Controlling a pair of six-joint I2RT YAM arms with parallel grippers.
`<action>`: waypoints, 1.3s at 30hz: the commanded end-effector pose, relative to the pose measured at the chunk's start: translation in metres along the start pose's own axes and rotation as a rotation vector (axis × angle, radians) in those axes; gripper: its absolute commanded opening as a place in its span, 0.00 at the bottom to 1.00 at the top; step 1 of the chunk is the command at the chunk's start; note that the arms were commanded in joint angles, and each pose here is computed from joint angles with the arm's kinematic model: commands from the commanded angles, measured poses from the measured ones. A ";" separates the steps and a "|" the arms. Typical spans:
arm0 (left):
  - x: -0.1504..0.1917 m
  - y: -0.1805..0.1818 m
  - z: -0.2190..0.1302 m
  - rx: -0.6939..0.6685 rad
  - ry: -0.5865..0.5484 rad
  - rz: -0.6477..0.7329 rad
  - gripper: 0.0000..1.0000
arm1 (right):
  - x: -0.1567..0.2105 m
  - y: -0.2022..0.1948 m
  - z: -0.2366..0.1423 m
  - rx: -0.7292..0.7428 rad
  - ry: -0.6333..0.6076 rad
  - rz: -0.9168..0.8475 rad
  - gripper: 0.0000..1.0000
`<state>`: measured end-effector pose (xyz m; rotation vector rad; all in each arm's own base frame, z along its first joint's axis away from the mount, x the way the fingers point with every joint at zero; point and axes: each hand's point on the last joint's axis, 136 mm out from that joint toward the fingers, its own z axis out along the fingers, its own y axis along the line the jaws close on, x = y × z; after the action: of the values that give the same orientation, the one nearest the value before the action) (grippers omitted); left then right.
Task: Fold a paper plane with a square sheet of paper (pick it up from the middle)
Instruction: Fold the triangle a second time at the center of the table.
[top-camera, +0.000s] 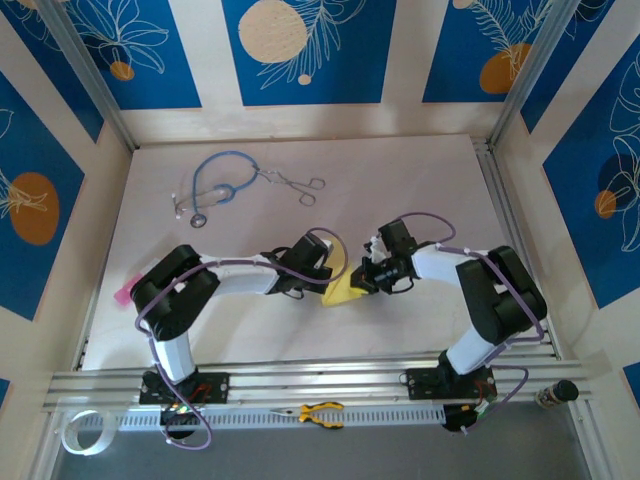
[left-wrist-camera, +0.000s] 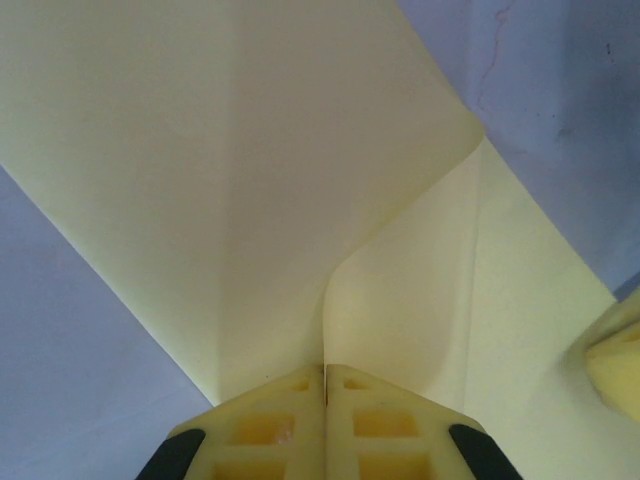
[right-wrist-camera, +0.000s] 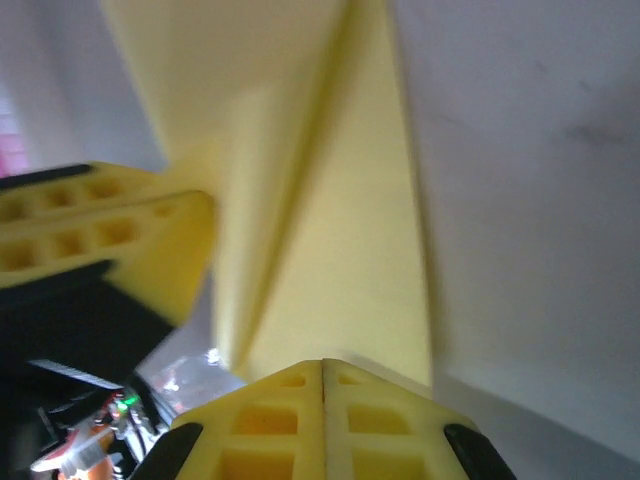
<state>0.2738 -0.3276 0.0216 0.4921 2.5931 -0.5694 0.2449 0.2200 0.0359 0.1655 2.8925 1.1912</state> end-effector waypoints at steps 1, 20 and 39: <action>0.023 0.020 0.004 -0.049 0.068 -0.031 0.01 | -0.004 0.029 -0.009 -0.113 -0.022 -0.004 0.03; 0.021 0.020 0.005 -0.044 0.066 -0.023 0.01 | -0.017 0.043 0.023 -0.107 0.007 0.009 0.00; 0.023 0.020 0.007 -0.044 0.080 -0.016 0.01 | -0.016 -0.002 0.032 -0.014 -0.002 0.093 0.00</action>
<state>0.2749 -0.3269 0.0216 0.4838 2.5892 -0.5829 0.2662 0.2497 0.0154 0.2540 2.8854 1.2504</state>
